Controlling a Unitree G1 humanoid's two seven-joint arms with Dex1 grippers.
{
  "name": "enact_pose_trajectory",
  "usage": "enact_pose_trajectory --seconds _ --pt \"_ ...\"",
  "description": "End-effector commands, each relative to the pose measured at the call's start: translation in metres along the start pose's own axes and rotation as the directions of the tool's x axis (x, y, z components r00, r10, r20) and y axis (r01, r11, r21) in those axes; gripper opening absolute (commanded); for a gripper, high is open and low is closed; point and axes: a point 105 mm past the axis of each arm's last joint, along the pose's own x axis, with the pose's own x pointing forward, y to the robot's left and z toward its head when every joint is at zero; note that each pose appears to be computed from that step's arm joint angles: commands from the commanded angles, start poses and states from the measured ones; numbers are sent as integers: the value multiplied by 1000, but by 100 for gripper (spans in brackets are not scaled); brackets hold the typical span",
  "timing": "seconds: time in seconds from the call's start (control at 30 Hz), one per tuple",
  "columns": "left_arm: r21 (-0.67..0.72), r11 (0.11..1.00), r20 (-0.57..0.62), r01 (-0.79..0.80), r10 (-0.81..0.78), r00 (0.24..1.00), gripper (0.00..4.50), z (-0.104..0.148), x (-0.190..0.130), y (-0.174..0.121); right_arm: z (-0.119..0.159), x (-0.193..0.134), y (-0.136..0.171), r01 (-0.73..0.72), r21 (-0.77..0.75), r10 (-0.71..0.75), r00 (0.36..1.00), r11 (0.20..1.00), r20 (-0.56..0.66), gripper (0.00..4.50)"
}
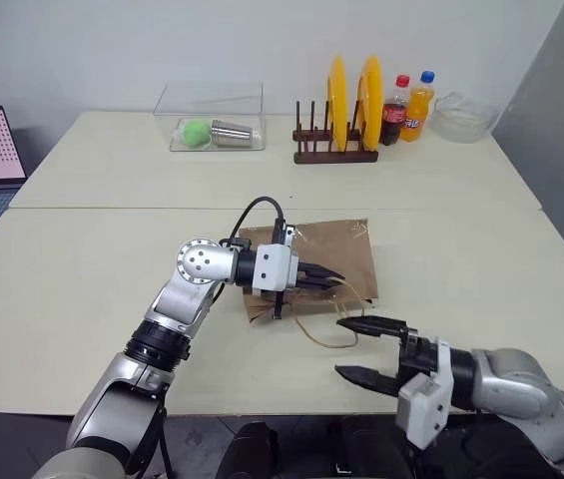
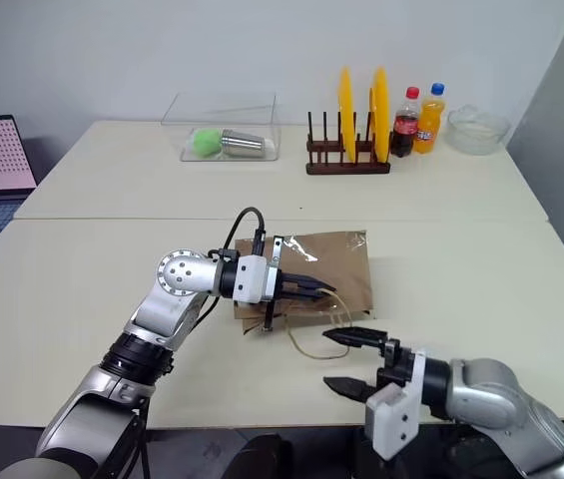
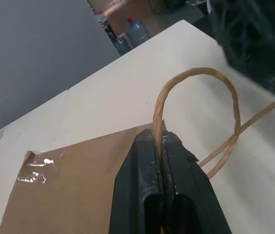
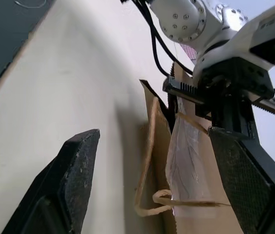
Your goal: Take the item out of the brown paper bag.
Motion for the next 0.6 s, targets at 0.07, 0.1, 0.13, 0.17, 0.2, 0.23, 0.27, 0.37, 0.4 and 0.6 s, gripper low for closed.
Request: enact_pose_trajectory --seconds 0.07,0.1,0.13,0.17,0.2,0.23,0.27,0.37,0.4,0.6 --pt "53 998 8 -18 18 1000 0 9 -4 8 -5 10 -4 -18 -22 18 1000 1000 -9 357" --pt "53 998 8 -20 19 1000 0 9 -5 8 -7 12 -2 -27 -21 27 1000 999 -15 334" --pt "52 998 7 -21 21 1000 0 9 -5 8 -8 14 1 -42 -29 42 999 999 -18 313" --pt "53 998 7 -23 23 1000 0 9 -5 8 -8 16 2 -47 -35 47 999 998 -19 280" --pt "52 998 7 -25 25 1000 0 9 -5 9 -9 17 5 -60 -46 59 998 997 -25 244" --pt "52 998 7 -28 28 1000 0 9 -5 10 -10 19 7 -67 -54 66 997 996 -29 206" --pt "48 998 8 -35 34 999 0 10 -6 11 -10 20 9 -68 -60 67 997 996 -27 168" --pt "14 996 14 -83 83 996 0 12 -5 22 -12 25 17 -81 -52 79 996 995 -45 79" --pt "-4 995 18 -104 104 994 0 14 -5 26 -14 27 20 -87 -42 84 995 995 -55 57" --pt "-129 962 26 -242 247 969 0 24 -12 63 -26 30 40 -145 41 149 982 989 -116 2"
